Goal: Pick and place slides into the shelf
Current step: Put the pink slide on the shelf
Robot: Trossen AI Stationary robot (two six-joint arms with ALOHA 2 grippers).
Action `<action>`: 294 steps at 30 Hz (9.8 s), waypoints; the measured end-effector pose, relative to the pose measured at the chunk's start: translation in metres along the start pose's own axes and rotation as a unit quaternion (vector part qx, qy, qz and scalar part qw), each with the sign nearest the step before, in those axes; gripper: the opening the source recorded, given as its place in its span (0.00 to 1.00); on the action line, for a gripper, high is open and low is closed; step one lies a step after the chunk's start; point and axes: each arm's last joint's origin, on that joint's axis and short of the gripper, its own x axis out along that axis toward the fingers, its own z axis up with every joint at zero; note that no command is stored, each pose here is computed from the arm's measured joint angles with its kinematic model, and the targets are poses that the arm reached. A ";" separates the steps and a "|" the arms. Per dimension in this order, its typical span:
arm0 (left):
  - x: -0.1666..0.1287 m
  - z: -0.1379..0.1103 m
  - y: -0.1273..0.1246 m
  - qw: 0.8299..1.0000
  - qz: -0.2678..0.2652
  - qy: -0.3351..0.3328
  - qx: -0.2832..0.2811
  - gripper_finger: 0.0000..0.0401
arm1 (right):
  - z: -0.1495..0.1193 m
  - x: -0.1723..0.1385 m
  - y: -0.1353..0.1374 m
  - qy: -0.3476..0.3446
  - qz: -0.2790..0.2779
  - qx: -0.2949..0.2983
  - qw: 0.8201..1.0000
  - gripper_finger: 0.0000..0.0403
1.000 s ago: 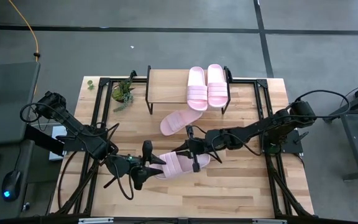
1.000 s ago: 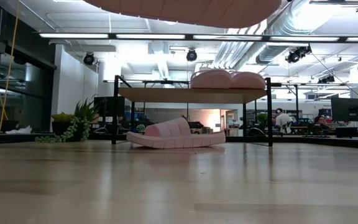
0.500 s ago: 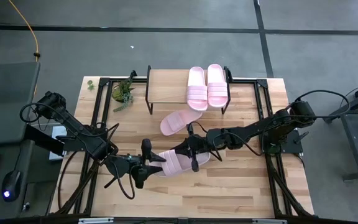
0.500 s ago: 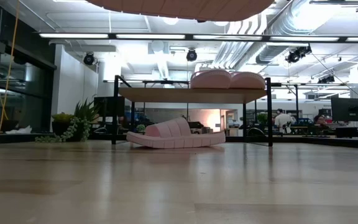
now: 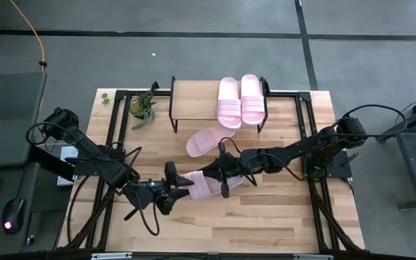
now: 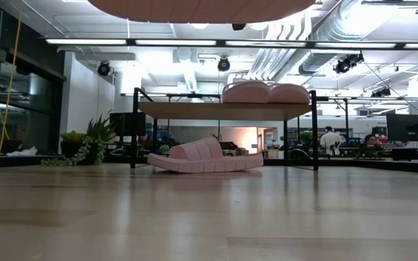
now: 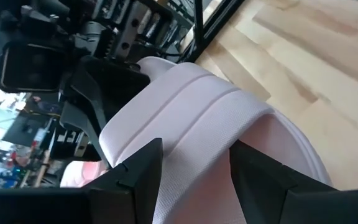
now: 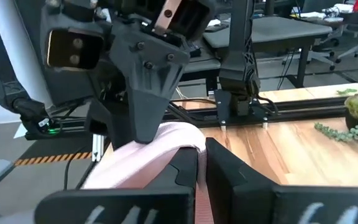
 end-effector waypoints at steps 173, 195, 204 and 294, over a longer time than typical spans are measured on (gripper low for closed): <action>0.092 -0.040 0.138 0.828 0.395 0.395 -0.053 0.01 | 0.041 -0.081 0.004 0.067 -0.217 -0.070 0.971 0.29; 0.138 -0.091 0.130 0.783 0.397 0.479 -0.017 0.01 | 0.040 -0.082 0.008 0.067 -0.210 -0.073 0.973 0.29; 0.142 -0.090 0.125 0.804 0.389 0.448 -0.042 0.01 | 0.040 -0.082 0.008 0.067 -0.210 -0.071 0.973 0.29; 0.192 -0.093 0.100 0.823 0.349 0.448 -0.017 0.04 | 0.042 -0.083 0.016 0.053 -0.195 -0.063 0.977 0.29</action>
